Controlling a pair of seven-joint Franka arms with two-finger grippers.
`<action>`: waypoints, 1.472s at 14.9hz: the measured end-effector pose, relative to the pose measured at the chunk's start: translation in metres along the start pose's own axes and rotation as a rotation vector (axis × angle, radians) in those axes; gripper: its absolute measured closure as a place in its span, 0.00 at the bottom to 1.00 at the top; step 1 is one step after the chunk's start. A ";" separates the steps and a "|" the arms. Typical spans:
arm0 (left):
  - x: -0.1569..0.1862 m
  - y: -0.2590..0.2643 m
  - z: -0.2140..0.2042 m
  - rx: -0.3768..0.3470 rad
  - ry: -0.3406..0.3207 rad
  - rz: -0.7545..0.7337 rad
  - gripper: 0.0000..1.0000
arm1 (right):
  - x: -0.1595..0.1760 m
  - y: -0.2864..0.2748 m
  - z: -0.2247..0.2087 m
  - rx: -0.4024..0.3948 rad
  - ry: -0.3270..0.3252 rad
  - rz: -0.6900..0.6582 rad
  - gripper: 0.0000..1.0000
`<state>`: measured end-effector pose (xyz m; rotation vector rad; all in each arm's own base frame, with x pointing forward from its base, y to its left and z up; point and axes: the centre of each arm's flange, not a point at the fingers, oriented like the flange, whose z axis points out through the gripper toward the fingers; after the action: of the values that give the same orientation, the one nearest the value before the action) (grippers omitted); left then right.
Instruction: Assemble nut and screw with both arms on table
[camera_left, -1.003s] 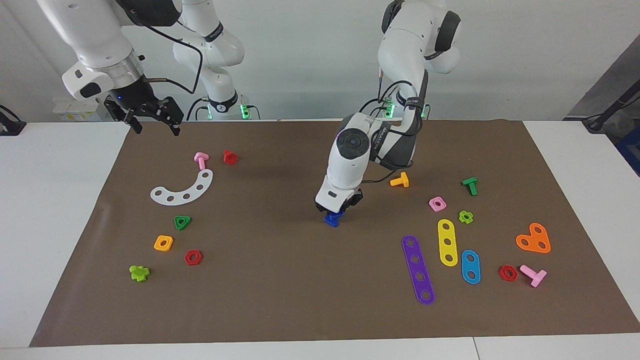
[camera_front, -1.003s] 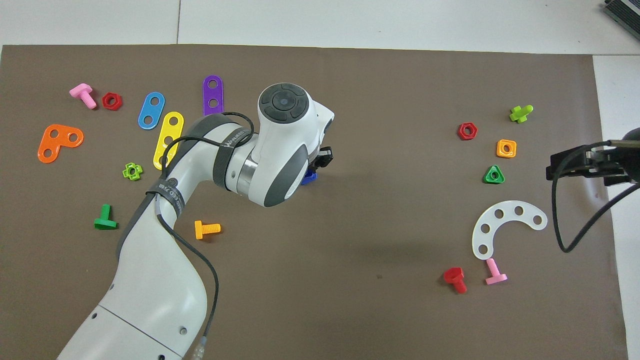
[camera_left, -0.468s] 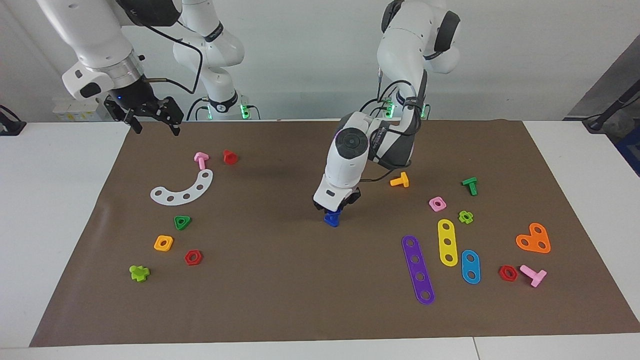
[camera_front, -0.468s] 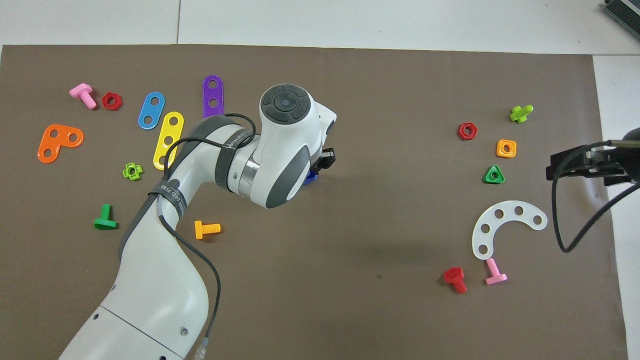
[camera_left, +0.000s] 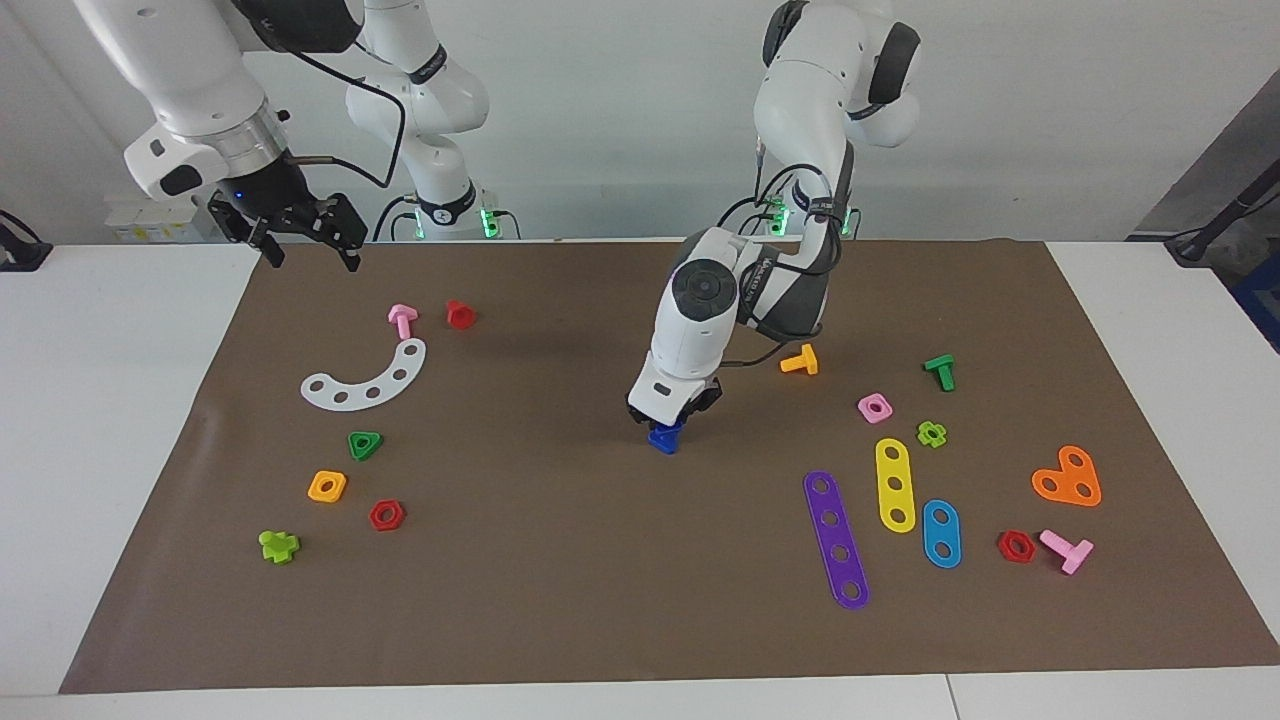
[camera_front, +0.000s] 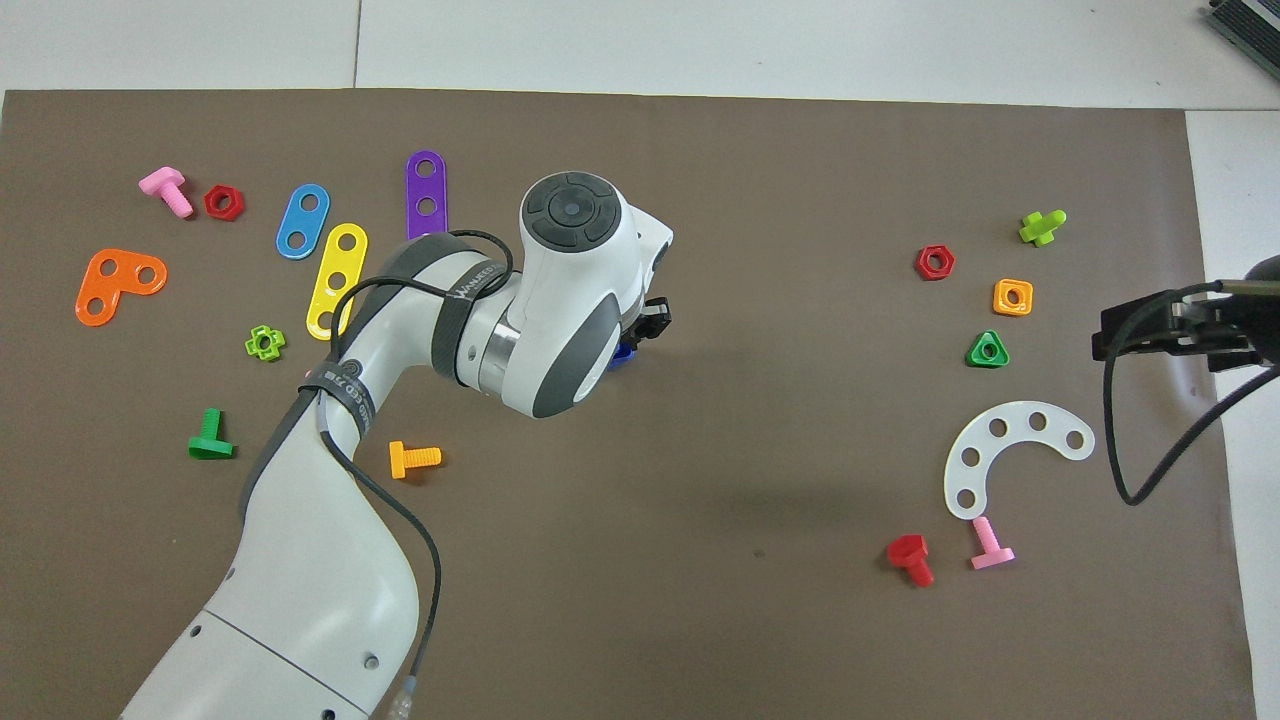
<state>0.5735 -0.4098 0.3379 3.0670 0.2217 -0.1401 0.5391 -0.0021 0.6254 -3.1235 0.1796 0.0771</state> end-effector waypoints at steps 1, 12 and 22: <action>0.000 -0.001 0.004 -0.001 0.002 -0.001 0.53 | 0.000 0.000 0.000 0.000 0.000 0.000 0.00; 0.000 -0.001 -0.004 -0.010 0.013 -0.003 0.15 | 0.000 0.000 0.000 0.000 0.000 0.000 0.00; 0.084 -0.196 -0.201 -0.033 0.089 -0.065 0.00 | 0.000 0.000 0.000 0.000 0.000 0.000 0.00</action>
<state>0.6450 -0.1905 0.5185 3.0370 0.3244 -0.0032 0.5391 -0.0021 0.6254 -3.1235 0.1796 0.0771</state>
